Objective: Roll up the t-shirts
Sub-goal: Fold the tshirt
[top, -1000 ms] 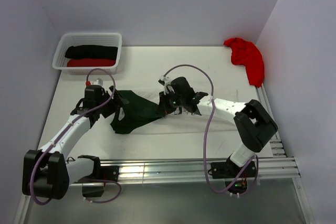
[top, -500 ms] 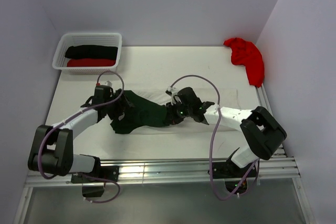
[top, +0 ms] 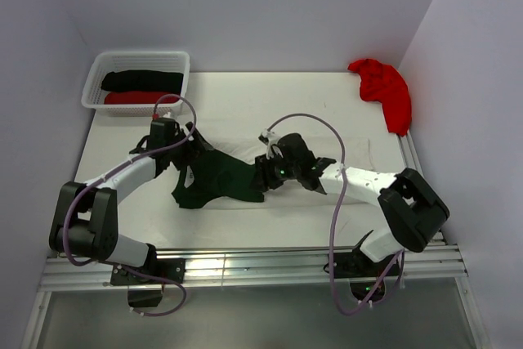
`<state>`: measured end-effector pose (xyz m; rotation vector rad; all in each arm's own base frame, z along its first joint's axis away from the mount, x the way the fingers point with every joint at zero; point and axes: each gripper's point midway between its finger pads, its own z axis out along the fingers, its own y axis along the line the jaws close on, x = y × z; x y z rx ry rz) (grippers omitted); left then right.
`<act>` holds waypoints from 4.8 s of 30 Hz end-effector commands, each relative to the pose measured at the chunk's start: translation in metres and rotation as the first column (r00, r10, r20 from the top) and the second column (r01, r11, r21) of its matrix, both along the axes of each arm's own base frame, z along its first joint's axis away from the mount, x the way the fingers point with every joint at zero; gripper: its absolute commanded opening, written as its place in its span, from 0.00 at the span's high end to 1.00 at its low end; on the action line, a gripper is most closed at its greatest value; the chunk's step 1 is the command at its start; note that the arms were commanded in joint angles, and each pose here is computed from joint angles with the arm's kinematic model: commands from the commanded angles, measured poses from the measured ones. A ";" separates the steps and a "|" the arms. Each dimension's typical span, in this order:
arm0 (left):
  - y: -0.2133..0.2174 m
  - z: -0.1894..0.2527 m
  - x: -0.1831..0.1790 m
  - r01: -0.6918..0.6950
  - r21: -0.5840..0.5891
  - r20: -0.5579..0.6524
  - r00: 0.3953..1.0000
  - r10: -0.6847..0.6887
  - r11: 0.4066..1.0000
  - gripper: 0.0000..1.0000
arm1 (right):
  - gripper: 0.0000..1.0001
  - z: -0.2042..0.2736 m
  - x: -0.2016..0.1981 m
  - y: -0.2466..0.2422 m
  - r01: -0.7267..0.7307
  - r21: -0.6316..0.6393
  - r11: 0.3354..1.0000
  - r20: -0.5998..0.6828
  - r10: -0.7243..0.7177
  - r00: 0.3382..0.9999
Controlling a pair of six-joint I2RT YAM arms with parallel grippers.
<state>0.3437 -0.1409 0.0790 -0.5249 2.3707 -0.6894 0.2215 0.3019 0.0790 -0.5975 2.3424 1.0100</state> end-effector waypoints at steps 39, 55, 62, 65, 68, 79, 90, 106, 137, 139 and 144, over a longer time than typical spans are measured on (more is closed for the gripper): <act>0.005 -0.046 0.010 -0.066 0.028 -0.167 0.983 0.070 0.997 0.15 | 0.98 0.009 0.031 0.110 -0.068 0.248 0.966 -0.090 0.093 0.992; 0.012 -0.037 0.012 -0.076 0.063 -0.147 0.986 0.084 0.995 0.15 | 0.67 0.015 -0.064 0.109 -0.204 0.195 0.960 -0.088 0.224 0.971; 0.014 -0.030 0.012 -0.072 0.076 -0.137 0.987 0.082 0.994 0.15 | 0.67 0.045 -0.050 0.112 -0.206 0.219 0.954 -0.035 0.218 0.975; 0.014 -0.026 0.013 -0.072 0.077 -0.130 0.988 0.082 0.994 0.15 | 0.67 0.051 -0.039 0.116 -0.200 0.249 0.948 -0.036 0.215 0.976; 0.014 -0.024 0.012 -0.068 0.078 -0.127 0.989 0.077 0.995 0.16 | 0.68 0.057 -0.027 0.123 -0.193 0.274 0.942 -0.023 0.207 0.978; 0.013 -0.019 0.011 -0.061 0.071 -0.116 0.991 0.069 0.996 0.16 | 0.69 0.006 -0.009 0.120 -0.133 0.307 0.943 -0.180 0.194 0.964; 0.012 -0.011 0.017 -0.056 0.075 -0.099 0.993 0.064 0.996 0.16 | 0.71 -0.022 -0.071 0.095 -0.122 0.246 0.962 -0.267 0.188 0.945; 0.024 0.051 0.008 -0.055 0.123 0.007 0.998 0.055 0.991 0.07 | 0.52 0.008 -0.030 0.060 0.062 0.121 0.991 -0.149 -0.044 0.988; 0.049 -0.009 0.054 -0.173 0.207 -0.002 0.984 0.178 0.963 0.28 | 0.44 -0.024 0.119 0.007 0.503 0.093 0.859 -0.268 -0.465 0.844; 0.048 -0.011 0.055 -0.172 0.209 -0.003 0.984 0.177 0.963 0.30 | 0.47 -0.024 0.119 0.014 0.494 0.097 0.864 -0.267 -0.455 0.849; 0.050 -0.015 0.057 -0.172 0.222 -0.012 0.984 0.179 0.960 0.38 | 0.67 -0.021 0.119 0.022 0.492 0.106 0.864 -0.271 -0.451 0.850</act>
